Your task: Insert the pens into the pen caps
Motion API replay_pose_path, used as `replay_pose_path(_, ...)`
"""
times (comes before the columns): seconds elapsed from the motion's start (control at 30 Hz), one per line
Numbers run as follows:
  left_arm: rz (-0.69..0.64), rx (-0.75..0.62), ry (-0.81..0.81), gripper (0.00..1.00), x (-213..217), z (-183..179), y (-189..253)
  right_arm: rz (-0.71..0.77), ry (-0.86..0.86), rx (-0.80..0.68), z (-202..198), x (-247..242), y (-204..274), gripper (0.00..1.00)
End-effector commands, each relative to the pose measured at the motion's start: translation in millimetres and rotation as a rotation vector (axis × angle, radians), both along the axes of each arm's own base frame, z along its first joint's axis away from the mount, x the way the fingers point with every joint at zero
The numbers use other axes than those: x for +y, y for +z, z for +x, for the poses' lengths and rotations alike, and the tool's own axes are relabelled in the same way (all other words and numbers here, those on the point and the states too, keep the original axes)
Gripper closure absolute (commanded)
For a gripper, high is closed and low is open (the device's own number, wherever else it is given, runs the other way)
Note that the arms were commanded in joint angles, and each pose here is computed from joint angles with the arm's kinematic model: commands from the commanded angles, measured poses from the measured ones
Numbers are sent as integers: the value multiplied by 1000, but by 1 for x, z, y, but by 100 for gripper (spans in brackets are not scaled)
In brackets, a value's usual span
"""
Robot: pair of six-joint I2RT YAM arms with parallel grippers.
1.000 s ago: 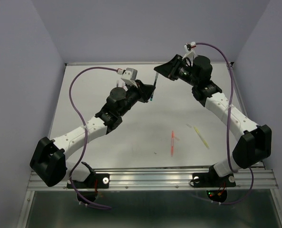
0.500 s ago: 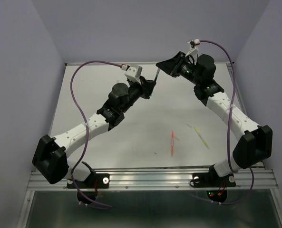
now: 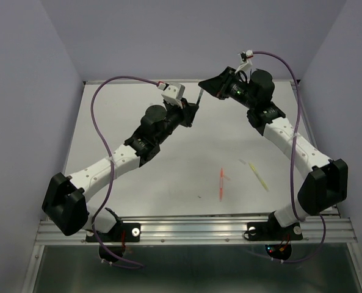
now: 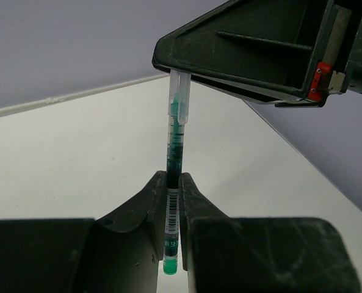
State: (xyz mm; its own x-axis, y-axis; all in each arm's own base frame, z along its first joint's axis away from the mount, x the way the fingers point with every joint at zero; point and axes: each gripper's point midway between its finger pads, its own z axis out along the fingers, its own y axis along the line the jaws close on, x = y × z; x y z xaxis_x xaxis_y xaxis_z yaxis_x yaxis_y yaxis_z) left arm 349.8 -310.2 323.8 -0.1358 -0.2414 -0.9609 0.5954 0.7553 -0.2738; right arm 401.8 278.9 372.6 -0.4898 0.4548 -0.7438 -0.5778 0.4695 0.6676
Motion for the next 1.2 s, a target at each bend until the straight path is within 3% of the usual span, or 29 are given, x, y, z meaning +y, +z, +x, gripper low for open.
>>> replay_pose_path(0.0,-275,-307,104,100,34,-1,138,-68,203,160,-43,32,-42,99)
replay_pose_path(0.27,-260,-297,41,100,29,-13,131,-74,173,116,-40,29,-30,97)
replay_pose_path(0.37,-238,-257,-7,100,21,-16,117,-75,152,83,-35,27,-19,80)
replay_pose_path(0.67,-168,-116,-44,100,9,-16,63,-87,102,22,-19,26,4,61)
replay_pose_path(0.83,-119,-63,-55,100,6,-18,39,-110,24,-14,-7,19,17,32)
replay_pose_path(1.07,-66,36,-41,100,3,-13,-1,-93,-25,-114,-1,13,57,10)
replay_pose_path(1.1,-68,56,-32,100,4,-11,-8,-96,-32,-127,-1,12,61,0)
replay_pose_path(1.17,-63,76,24,100,10,-4,-15,-93,-50,-142,0,9,67,0)
